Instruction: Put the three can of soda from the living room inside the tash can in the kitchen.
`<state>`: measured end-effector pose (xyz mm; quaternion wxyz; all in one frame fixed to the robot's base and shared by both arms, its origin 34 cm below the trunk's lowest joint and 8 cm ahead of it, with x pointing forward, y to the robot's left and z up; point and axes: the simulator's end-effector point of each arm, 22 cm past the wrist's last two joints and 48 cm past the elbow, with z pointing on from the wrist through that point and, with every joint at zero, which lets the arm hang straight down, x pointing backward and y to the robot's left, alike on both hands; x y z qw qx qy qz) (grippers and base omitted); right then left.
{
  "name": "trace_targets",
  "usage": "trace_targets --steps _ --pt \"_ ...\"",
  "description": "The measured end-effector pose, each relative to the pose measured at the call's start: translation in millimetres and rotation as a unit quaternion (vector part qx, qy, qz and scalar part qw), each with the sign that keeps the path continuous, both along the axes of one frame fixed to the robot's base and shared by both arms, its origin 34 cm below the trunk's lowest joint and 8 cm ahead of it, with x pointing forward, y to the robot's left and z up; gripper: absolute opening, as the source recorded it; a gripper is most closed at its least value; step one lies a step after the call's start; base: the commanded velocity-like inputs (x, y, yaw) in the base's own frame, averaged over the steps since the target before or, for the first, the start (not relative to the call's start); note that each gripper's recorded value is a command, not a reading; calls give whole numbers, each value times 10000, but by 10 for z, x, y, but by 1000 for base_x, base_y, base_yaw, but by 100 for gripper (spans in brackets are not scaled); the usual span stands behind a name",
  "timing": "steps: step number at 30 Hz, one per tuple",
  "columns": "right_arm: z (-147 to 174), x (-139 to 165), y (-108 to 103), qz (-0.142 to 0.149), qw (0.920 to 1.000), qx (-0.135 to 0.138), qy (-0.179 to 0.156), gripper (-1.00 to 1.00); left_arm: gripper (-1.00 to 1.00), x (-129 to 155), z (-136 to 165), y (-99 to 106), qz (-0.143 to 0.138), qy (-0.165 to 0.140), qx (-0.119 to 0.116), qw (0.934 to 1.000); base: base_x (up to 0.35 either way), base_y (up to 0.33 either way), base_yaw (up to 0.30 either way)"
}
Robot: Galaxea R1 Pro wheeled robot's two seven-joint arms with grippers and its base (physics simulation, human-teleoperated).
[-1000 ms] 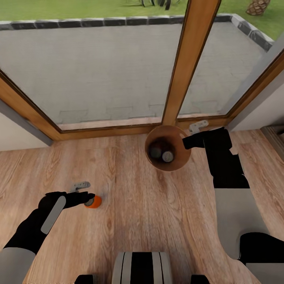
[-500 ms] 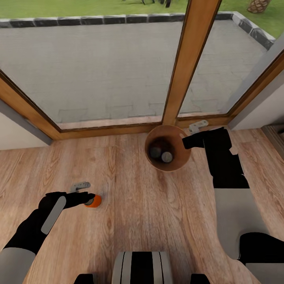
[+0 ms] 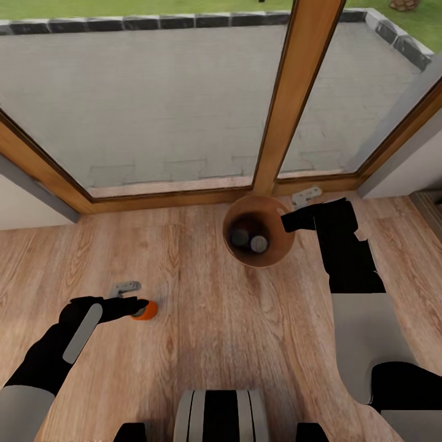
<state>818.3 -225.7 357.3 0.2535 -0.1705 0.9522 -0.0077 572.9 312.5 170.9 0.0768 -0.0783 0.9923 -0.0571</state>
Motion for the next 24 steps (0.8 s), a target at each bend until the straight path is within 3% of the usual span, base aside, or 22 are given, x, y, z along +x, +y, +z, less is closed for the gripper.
trace_targets --steps 12,24 --pt "-382 -95 16 36 9997 -26 251 -100 100 -154 -235 -18 -11 229 -14 9997 0 0 0" --pt "-383 -97 18 45 9997 -30 247 -100 100 -99 -195 -35 -29 148 -25 9999 0 0 0"
